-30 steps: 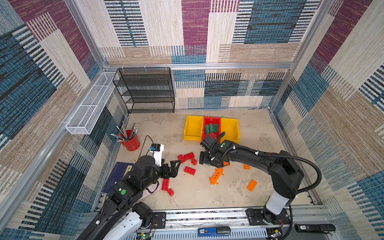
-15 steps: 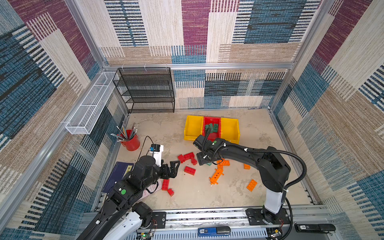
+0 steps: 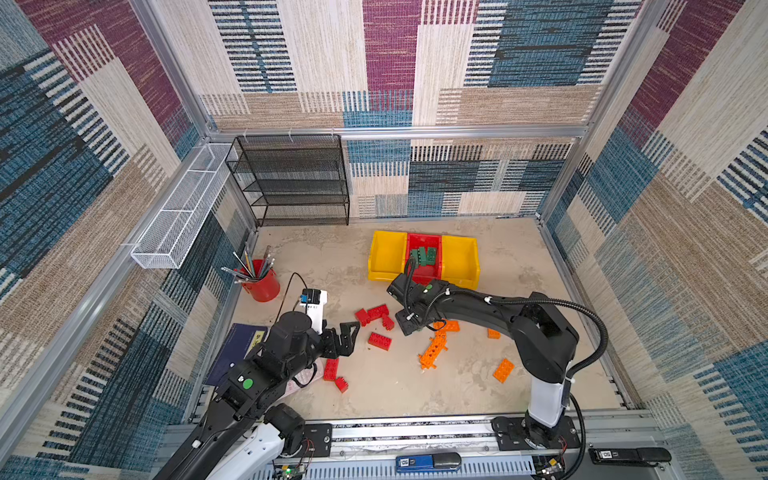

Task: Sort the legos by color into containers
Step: 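Move the right gripper down to the last green brick beside the orange bricks, then close the right gripper on the green brick and lift it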

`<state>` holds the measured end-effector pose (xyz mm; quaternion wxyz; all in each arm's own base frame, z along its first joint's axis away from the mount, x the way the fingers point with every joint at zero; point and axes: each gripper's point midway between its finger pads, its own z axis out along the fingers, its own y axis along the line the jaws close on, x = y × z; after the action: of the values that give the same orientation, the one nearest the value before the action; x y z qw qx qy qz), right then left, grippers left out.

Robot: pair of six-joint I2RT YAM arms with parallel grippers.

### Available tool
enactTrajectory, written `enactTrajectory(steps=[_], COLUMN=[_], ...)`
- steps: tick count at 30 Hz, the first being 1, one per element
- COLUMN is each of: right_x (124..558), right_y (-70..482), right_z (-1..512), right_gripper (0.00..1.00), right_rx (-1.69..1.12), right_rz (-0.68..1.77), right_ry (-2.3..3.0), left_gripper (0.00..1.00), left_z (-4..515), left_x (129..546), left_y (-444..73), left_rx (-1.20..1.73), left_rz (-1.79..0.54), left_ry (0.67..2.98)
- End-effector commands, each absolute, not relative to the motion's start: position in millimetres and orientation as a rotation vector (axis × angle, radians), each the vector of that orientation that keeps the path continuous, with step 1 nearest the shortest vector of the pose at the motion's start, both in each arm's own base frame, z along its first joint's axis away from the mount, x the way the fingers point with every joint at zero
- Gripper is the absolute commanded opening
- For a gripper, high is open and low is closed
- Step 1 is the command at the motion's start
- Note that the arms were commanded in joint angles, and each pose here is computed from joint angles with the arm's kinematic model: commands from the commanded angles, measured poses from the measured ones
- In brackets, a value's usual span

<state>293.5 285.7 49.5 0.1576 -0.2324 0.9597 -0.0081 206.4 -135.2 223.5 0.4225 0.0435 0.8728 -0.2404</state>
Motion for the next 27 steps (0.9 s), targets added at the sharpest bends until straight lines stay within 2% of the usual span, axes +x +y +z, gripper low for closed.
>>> enactTrajectory(steps=[1,9,15,23,25,27], right_x=[299.4,304.4,309.1,347.9,353.0,351.5], right_y=[288.7,291.5,290.1,279.6,277.3,281.0], right_z=[45.2,36.9,50.3,97.0,102.5,103.1], right_gripper=[0.65,0.44,0.38,0.35,0.38,0.44], right_rx=[-0.690,-0.688,-0.648,-0.482,-0.471,-0.506], right_rz=[-0.038,-0.060,-0.026,0.056,0.067,0.094], right_ry=[2.716,2.722,2.704,2.635,2.634,2.636], left_gripper=[0.99,0.99,0.99,0.99,0.99,0.99], left_z=[225.3,226.3,228.8,244.6,249.8,252.7], left_x=[210.0,216.8,224.4,242.4,247.4,250.6], left_y=[-134.2,-137.4,-143.0,-158.0,-162.8,-166.8], left_rx=[0.089,0.082,0.098,0.147,0.166,0.180], left_rz=[-0.595,-0.585,-0.582,-0.580,-0.580,-0.583], left_ry=[2.171,2.178,2.169,2.155,2.150,2.153])
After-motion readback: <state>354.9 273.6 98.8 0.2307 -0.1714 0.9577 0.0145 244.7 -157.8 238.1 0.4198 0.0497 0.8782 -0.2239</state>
